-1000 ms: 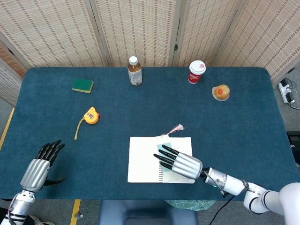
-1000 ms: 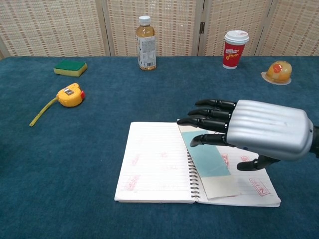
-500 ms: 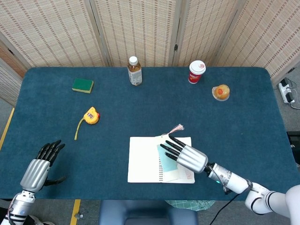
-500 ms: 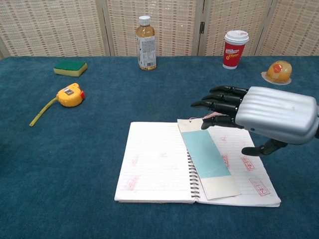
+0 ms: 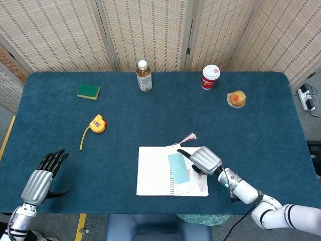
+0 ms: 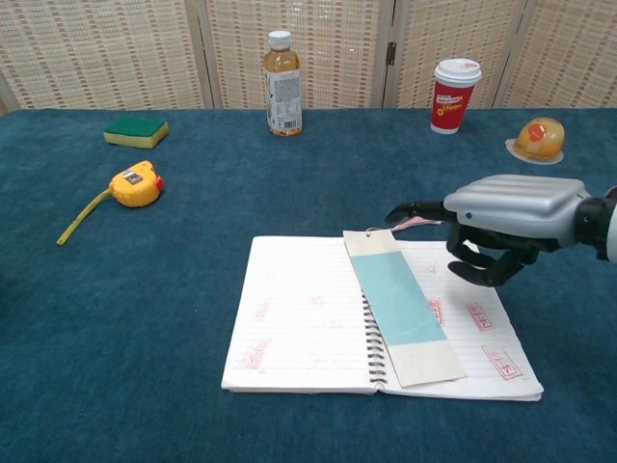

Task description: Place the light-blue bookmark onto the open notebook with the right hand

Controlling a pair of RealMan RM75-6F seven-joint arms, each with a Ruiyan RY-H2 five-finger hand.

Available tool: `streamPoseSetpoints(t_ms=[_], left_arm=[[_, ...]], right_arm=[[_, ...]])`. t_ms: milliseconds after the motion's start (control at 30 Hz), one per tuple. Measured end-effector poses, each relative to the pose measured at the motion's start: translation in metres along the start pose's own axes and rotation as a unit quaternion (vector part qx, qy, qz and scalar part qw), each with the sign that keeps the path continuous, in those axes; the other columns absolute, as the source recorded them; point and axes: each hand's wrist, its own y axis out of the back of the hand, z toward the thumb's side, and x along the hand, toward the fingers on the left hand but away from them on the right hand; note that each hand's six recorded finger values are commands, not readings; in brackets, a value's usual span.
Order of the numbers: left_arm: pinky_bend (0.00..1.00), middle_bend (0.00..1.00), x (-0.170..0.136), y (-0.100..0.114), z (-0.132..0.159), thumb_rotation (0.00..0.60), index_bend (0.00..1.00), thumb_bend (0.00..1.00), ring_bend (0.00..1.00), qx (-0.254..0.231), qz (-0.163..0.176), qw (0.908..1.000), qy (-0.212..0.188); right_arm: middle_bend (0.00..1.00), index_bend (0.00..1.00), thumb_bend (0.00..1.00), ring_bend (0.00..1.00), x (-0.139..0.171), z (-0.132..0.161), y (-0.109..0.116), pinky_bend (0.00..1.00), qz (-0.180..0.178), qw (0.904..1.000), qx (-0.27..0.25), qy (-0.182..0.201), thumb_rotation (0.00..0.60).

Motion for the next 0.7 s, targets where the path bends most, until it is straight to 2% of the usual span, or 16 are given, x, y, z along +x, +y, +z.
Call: streamPoseSetpoints(t_ms=[133, 333, 700], left_arm=[[0.00, 0.04, 0.000, 0.001, 0.000, 0.600, 0.05, 0.14, 0.00, -0.002, 0.002, 1.0000, -0.001], [0.00, 0.04, 0.001, 0.001, -0.001, 0.600, 0.05, 0.14, 0.00, -0.004, -0.001, 1.0000, 0.000], [0.00, 0.04, 0.001, 0.002, -0.003, 0.600, 0.05, 0.14, 0.00, -0.007, 0.000, 1.0000, 0.003]], right_arm=[[0.95, 0.08, 0.66, 1.00, -0.003, 0.004, 0.000, 1.00, 0.028, 0.9992, -0.026, -0.009, 0.600], [0.96, 0.08, 0.67, 1.00, -0.010, 0.013, -0.001, 1.00, 0.067, 0.9960, -0.058, -0.013, 0.600], [0.98, 0.08, 0.67, 1.00, -0.028, 0.032, 0.005, 1.00, 0.079, 0.9958, -0.044, -0.012, 0.600]])
